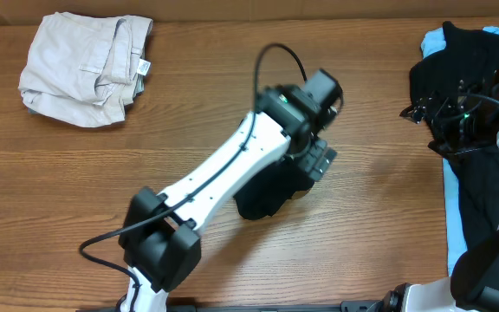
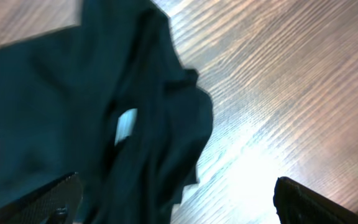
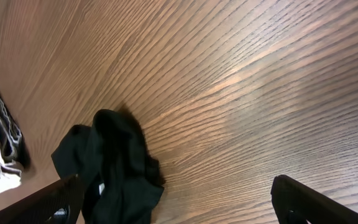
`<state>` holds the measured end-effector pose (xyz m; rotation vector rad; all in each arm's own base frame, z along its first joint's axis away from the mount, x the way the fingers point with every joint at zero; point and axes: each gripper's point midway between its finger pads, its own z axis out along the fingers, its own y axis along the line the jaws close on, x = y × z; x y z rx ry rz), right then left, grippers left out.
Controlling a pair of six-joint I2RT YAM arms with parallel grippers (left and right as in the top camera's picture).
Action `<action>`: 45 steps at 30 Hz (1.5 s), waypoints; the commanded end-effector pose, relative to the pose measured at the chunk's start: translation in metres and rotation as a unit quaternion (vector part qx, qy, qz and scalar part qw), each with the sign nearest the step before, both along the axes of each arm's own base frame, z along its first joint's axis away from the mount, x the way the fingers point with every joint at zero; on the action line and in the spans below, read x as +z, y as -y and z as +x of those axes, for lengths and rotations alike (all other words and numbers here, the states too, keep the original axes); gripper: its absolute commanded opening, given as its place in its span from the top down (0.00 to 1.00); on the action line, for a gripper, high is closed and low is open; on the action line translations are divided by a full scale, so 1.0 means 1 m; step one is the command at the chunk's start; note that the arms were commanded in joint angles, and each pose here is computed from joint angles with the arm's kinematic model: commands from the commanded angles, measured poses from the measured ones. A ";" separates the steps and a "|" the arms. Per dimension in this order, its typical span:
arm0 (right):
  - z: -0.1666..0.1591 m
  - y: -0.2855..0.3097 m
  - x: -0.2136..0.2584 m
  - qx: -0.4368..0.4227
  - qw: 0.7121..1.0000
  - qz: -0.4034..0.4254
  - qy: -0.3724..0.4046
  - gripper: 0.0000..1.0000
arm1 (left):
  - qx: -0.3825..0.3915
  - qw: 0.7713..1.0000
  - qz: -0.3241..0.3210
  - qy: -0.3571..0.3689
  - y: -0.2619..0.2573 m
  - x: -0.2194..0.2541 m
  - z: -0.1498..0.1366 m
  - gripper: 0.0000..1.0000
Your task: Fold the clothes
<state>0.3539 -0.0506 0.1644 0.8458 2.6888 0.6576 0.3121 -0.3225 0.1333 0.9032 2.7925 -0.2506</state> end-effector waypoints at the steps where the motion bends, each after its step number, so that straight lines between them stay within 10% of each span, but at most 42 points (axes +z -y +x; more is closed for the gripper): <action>1: 0.002 0.000 0.010 0.014 1.000 -0.010 0.020 0.00 | 0.008 0.999 0.045 -0.010 0.000 -0.046 -0.013 0.00; 17: 0.000 -0.001 0.010 0.014 1.000 -0.008 0.015 0.00 | -0.005 0.980 0.197 -0.036 -0.052 -0.146 0.000 0.00; 20: 0.000 -0.001 0.010 0.014 1.000 -0.009 0.015 0.00 | 0.001 0.977 0.206 -0.046 -0.060 -0.150 0.001 0.23; 24: 0.001 -0.001 0.010 0.014 1.000 -0.009 0.017 0.00 | 0.009 0.977 0.208 -0.049 -0.067 -0.150 0.005 0.78; 27: 0.001 0.000 0.010 0.014 1.000 -0.010 0.018 0.00 | 0.014 0.975 0.213 -0.055 -0.073 -0.149 0.005 0.96; 45: 0.001 -0.002 0.010 0.031 0.999 -0.016 0.023 0.00 | 0.187 0.934 0.279 0.123 -0.173 0.031 0.130 0.96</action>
